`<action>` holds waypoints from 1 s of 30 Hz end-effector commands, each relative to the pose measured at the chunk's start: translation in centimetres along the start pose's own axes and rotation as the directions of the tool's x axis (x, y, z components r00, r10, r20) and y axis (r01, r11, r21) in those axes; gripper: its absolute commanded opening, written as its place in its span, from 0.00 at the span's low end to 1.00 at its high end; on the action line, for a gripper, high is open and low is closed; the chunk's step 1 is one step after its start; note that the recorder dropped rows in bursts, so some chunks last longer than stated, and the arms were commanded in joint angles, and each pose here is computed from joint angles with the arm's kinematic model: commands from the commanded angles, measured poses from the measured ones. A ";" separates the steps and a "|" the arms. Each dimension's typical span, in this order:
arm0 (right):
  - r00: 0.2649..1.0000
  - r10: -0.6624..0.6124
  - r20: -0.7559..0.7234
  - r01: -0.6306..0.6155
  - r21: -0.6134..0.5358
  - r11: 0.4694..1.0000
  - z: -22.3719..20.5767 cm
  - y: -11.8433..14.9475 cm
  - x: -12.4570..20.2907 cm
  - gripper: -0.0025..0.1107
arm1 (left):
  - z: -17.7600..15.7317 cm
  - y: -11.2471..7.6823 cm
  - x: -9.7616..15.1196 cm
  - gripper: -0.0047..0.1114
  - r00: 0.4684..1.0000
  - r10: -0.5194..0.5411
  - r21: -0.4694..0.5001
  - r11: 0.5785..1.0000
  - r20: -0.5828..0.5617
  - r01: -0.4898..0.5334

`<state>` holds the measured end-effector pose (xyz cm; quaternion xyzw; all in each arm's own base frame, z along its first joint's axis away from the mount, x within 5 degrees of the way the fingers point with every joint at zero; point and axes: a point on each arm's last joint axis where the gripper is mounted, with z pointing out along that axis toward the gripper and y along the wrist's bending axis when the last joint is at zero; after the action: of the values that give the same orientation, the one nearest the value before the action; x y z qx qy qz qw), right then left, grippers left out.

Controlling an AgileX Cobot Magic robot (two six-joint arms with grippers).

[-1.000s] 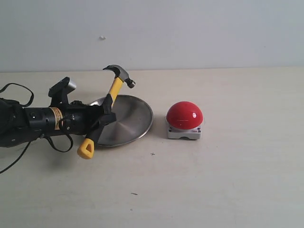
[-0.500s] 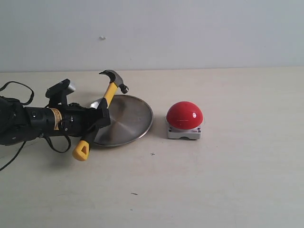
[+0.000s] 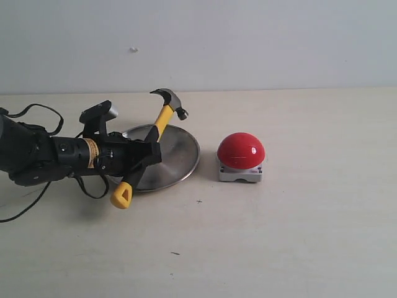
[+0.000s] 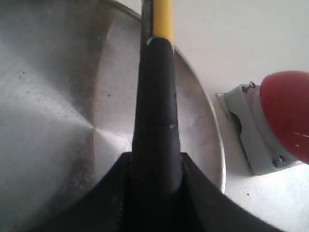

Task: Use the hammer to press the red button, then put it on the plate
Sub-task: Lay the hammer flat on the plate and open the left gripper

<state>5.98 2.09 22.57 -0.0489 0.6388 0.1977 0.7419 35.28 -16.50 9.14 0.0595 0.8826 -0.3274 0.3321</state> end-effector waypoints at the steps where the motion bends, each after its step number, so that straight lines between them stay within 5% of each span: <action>1: 1.000 0.003 -0.010 -0.003 0.002 1.000 -0.1 0.0 0.2 0.21 | 0.0 -0.4 -0.7 0.04 1.000 0.014 -0.001 1.000 0.024 -0.014; 12: 1.000 0.003 -0.020 -0.003 0.003 1.000 -0.1 -0.1 0.3 0.21 | 0.2 -0.1 -0.4 0.04 1.000 0.011 -0.007 1.000 0.011 -0.011; 23: 1.000 0.003 -0.022 -0.003 0.004 1.000 -0.1 -0.1 0.3 0.21 | 0.3 -0.1 -0.5 0.38 1.000 0.016 -0.004 1.000 0.015 -0.016; 30: 0.999 0.003 -0.037 -0.003 0.007 1.000 -0.1 -0.1 0.5 0.21 | 0.3 -0.2 -0.7 0.44 1.000 0.022 -0.001 1.000 0.019 -0.022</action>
<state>6.02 2.11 22.32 -0.0483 0.6495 0.1970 0.7328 35.73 -16.52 8.80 0.0607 0.8874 -0.3132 0.3328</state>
